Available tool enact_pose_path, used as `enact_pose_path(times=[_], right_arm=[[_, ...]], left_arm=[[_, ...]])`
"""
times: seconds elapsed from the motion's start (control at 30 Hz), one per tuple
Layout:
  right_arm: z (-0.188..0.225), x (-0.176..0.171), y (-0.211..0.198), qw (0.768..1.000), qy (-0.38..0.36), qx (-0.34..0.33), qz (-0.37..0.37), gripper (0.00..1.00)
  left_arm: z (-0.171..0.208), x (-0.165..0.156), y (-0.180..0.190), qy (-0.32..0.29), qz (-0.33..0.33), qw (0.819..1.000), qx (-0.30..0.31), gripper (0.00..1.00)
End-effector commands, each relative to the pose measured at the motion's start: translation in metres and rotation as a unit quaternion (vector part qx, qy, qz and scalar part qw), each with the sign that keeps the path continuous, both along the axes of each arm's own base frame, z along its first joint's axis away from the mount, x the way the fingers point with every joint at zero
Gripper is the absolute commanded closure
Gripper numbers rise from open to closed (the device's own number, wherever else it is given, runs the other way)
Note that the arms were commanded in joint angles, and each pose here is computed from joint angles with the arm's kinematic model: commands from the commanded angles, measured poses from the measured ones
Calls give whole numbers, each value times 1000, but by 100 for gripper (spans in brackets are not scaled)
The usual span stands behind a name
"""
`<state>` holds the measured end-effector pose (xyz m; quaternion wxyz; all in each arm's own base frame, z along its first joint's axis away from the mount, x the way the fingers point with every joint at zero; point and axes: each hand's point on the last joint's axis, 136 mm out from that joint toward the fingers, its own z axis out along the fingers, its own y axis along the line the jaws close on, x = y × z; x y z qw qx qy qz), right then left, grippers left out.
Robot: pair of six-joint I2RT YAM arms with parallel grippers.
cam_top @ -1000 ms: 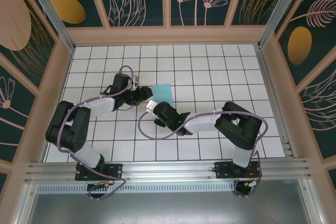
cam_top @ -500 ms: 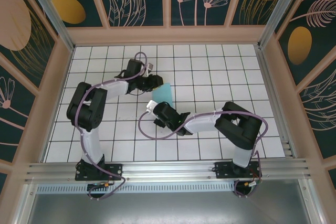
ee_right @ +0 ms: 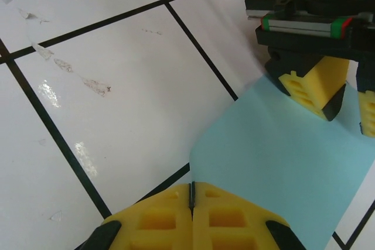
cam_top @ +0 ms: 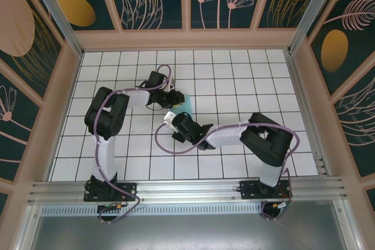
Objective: Fold a paper plane with a square sheet of paper (fold left side to right side)
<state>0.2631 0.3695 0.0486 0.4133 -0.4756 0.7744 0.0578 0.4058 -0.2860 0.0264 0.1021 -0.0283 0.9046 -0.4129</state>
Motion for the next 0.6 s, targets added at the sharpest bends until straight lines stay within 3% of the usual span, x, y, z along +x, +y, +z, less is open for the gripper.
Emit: enact_pose_path(times=[0.0, 0.27, 0.57], right_arm=[[13, 3, 6, 998, 40, 38, 2, 100], [22, 21, -7, 984, 141, 106, -10, 100], [19, 46, -28, 952, 244, 178, -52, 100]], left_arm=[[-24, -5, 5, 12, -7, 999, 30, 69], [-29, -7, 6, 12, -11, 999, 38, 71], [-29, -8, 5, 10, -15, 999, 37, 72]])
